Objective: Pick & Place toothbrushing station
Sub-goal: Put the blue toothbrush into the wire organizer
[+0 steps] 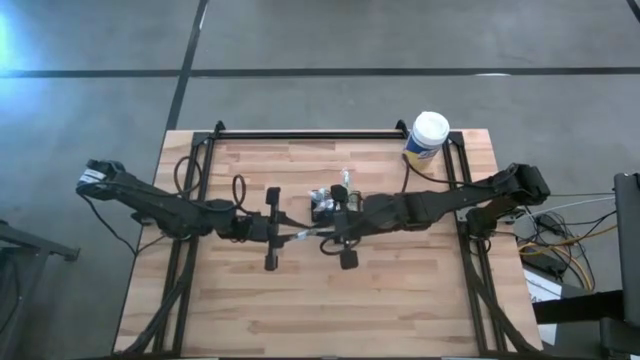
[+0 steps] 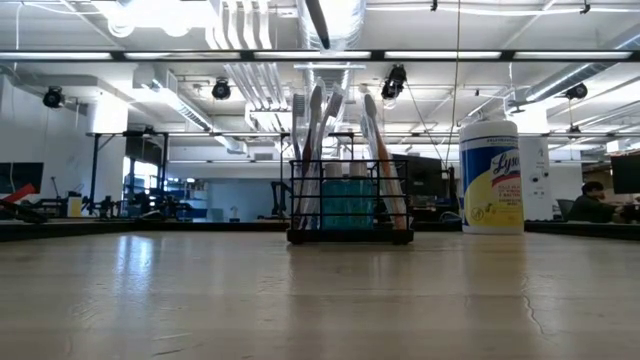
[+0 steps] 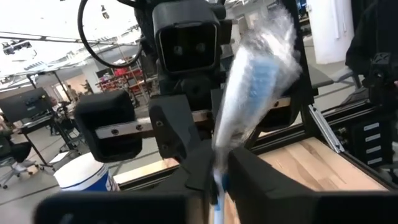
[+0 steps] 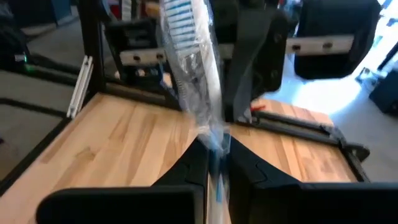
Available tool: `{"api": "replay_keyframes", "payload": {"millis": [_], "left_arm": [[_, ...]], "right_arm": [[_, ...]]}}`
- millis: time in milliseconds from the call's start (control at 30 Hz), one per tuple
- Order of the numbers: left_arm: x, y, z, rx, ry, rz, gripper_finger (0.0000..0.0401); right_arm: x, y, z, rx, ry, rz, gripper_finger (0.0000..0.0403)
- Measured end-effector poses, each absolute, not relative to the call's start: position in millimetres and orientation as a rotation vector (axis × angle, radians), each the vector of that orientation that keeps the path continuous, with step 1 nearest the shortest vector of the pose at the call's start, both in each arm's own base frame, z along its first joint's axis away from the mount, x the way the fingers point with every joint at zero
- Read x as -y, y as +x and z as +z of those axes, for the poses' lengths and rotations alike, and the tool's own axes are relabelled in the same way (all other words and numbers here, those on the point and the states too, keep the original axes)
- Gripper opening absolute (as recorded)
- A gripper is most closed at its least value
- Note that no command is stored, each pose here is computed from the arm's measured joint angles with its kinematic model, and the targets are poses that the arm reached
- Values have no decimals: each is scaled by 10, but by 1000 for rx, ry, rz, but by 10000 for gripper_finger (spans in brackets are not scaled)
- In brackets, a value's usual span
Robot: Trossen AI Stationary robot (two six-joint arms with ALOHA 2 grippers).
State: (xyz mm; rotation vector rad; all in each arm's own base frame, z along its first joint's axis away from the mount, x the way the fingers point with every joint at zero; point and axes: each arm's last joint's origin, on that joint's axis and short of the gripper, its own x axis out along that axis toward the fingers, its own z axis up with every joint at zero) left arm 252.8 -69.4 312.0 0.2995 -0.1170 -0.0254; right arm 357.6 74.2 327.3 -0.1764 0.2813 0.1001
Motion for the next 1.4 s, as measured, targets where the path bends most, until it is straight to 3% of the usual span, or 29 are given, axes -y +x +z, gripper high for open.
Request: {"api": "replay_keyframes", "payload": {"millis": [300,500,667,933,1400], "left_arm": [[668,2381,3211,114,227,-85,148],[586,2116,3227,-15,168,-90,174],[487,1829,3030,-83,84,-54,140],[340,1418,2577,-72,23,20,10],[243,1146,1754,62,-65,61,7]], "right_arm": [[-719,3415,3243,-153,-162,130,15],[-631,3044,3099,-92,-126,103,15],[-532,2676,2925,-32,-111,33,15],[-414,2261,2650,86,-63,-38,15],[-148,2170,2236,131,-34,-169,20]]}}
